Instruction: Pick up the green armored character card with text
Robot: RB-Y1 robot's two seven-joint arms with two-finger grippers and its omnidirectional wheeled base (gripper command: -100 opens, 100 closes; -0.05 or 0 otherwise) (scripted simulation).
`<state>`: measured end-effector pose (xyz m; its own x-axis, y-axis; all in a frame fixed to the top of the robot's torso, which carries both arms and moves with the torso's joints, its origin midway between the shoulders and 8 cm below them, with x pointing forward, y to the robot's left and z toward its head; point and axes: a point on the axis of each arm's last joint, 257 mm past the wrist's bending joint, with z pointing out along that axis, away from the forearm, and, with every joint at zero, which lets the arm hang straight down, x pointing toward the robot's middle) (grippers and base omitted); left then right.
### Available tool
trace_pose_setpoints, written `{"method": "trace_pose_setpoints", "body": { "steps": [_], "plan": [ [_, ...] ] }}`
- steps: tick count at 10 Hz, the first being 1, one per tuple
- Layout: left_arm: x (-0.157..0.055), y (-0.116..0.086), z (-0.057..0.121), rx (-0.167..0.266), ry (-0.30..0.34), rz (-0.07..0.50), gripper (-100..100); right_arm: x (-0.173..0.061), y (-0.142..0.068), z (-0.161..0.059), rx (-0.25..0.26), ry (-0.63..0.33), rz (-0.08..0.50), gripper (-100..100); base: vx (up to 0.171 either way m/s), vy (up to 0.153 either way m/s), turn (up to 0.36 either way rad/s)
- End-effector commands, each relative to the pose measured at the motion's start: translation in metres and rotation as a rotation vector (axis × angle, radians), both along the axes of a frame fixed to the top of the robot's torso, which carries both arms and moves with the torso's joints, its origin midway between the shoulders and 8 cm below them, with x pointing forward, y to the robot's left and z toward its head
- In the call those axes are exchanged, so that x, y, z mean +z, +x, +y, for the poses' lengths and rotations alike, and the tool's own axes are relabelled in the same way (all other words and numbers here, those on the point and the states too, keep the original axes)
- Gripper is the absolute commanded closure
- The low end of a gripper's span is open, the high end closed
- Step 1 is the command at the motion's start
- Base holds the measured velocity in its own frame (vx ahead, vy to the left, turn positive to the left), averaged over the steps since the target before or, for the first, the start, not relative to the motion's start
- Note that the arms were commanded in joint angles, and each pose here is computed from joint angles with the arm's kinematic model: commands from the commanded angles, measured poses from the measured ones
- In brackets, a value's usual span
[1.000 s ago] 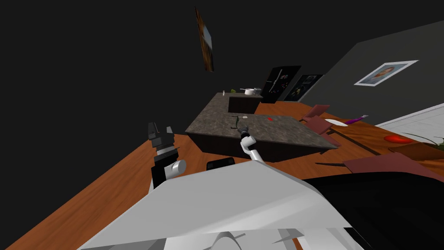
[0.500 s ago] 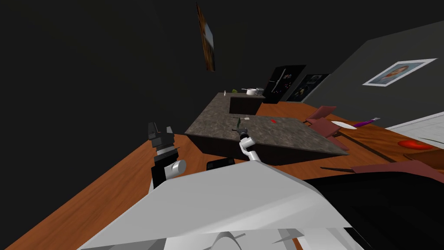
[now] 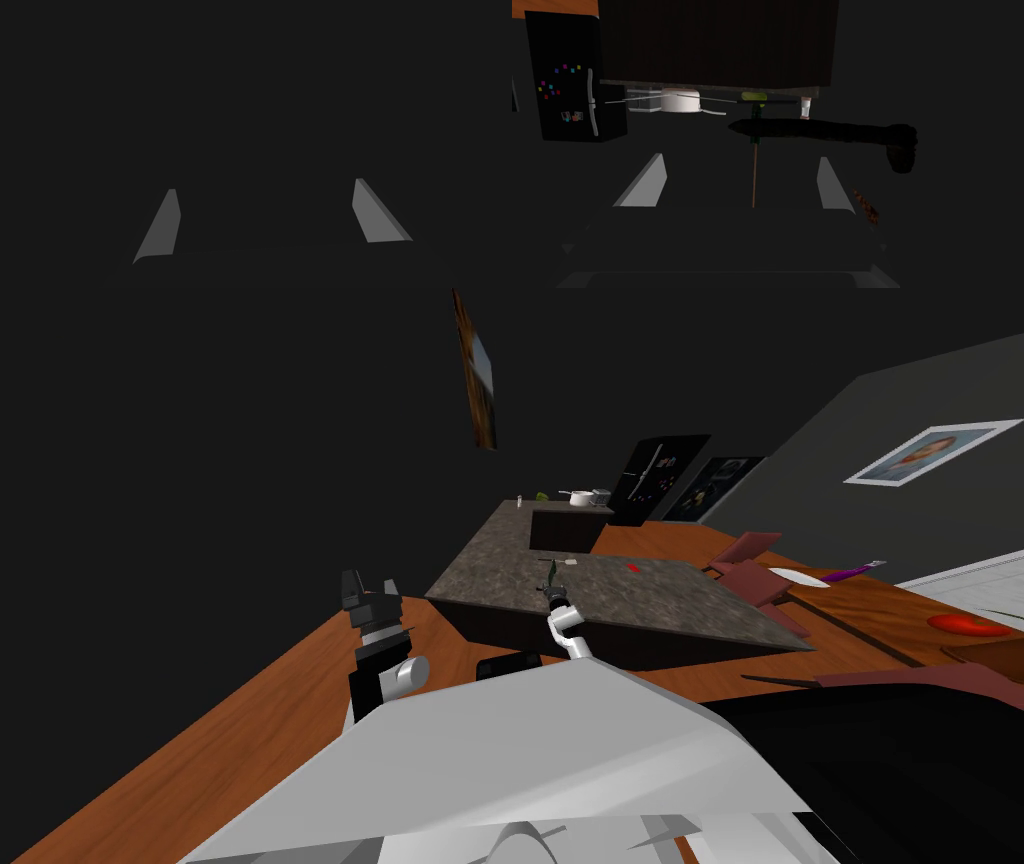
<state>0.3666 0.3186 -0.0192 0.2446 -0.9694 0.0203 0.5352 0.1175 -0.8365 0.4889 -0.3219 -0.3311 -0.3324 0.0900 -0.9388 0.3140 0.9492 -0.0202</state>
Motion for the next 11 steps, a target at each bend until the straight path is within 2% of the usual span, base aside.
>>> {"method": "trace_pose_setpoints", "body": {
  "steps": [1, 10, 11],
  "plan": [
    [0.000, 0.000, 0.000, 0.000, 0.000, 0.000, 0, -0.005, -0.002, -0.002, 0.003, 0.000, 0.000, -100, 0.021, 0.027, -0.078],
    [0.000, 0.000, 0.000, 0.000, 0.000, 0.000, 0, -0.005, -0.002, -0.002, 0.003, 0.000, 0.000, -100, 0.002, 0.002, -0.007],
    [0.000, 0.000, 0.000, 0.000, 0.000, 0.000, 0, 0.009, 0.019, 0.007, 0.104, -0.140, -0.015, -100, -0.069, -0.003, 0.238]
  ]
}}
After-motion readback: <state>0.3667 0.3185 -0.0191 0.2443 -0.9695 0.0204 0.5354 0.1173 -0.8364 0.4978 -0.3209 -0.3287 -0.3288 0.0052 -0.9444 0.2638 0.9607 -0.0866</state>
